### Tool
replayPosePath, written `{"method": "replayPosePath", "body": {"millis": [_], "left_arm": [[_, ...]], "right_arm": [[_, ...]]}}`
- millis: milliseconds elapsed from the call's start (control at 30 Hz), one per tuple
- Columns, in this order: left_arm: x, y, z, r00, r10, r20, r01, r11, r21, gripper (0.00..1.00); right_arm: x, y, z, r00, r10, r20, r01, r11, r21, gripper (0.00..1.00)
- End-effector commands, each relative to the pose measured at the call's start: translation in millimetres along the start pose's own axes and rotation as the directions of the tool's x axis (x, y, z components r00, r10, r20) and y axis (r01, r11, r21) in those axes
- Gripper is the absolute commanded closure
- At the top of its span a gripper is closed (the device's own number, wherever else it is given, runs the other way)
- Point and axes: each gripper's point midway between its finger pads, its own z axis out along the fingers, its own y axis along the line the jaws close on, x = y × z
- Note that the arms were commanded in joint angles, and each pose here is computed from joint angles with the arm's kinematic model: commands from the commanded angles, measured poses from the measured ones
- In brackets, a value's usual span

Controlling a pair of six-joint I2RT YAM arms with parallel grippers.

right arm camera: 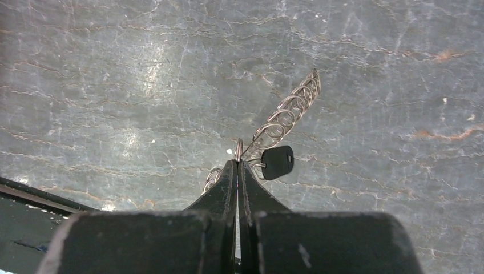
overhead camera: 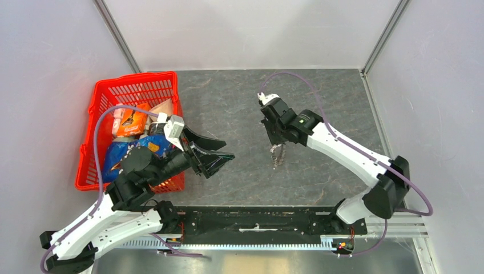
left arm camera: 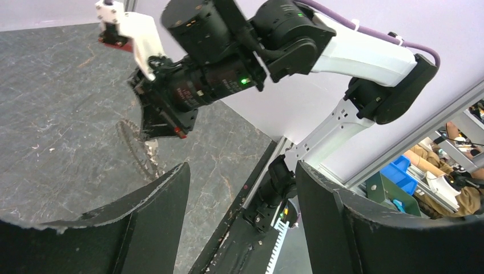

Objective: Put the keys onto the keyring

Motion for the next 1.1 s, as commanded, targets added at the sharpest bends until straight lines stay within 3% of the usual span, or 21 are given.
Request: {"method": "replayPosePath", "body": {"millis": [0, 267, 500, 667, 900, 1000, 1067], "left_arm": [[-2.4, 0.2, 1.4, 1.0, 0.03, 0.01, -0.03, 1.0, 0.003, 0.26], [-1.4, 4.9, -3.7, 1.0, 0.031, 0.003, -0.03, 0.999, -0.026, 0.26], [1.4, 8.8, -9.6, 1.0, 0.027, 0.002, -0.027, 0.999, -0.045, 0.26], [8.2, 12.9, -5.9, 1.0, 0.016, -0.013, -0.017, 0.998, -0.054, 0.27], [13.0, 19.8, -3.3, 0.999, 0.017, -0.028, -0.02, 0.996, -0.083, 0.27], [12.4, 20.3, -2.4, 1.0, 0.017, -0.024, -0.019, 0.996, -0.085, 0.27], [13.1, 20.5, -2.7, 0.999, 0.015, -0.029, -0.018, 0.996, -0.088, 0.27]], "right_arm": [[-13.1, 16.1, 28.4, 1.0, 0.0, 0.013, 0.0, 0.999, -0.039, 1.0], [16.3, 40.0, 109.9, 0.99, 0.013, -0.138, -0.022, 0.998, -0.06, 1.0], [25.3, 53.9, 142.0, 0.985, 0.034, -0.168, -0.052, 0.993, -0.103, 1.0], [19.2, 69.6, 151.2, 0.986, 0.055, -0.156, -0.081, 0.983, -0.167, 1.0], [-13.4, 76.3, 142.9, 0.996, 0.079, -0.033, -0.084, 0.974, -0.211, 0.96], [-28.6, 82.0, 136.9, 0.996, 0.084, -0.008, -0.084, 0.968, -0.238, 0.85], [-32.3, 80.7, 133.4, 0.997, 0.08, -0.004, -0.078, 0.969, -0.233, 0.64]]}}
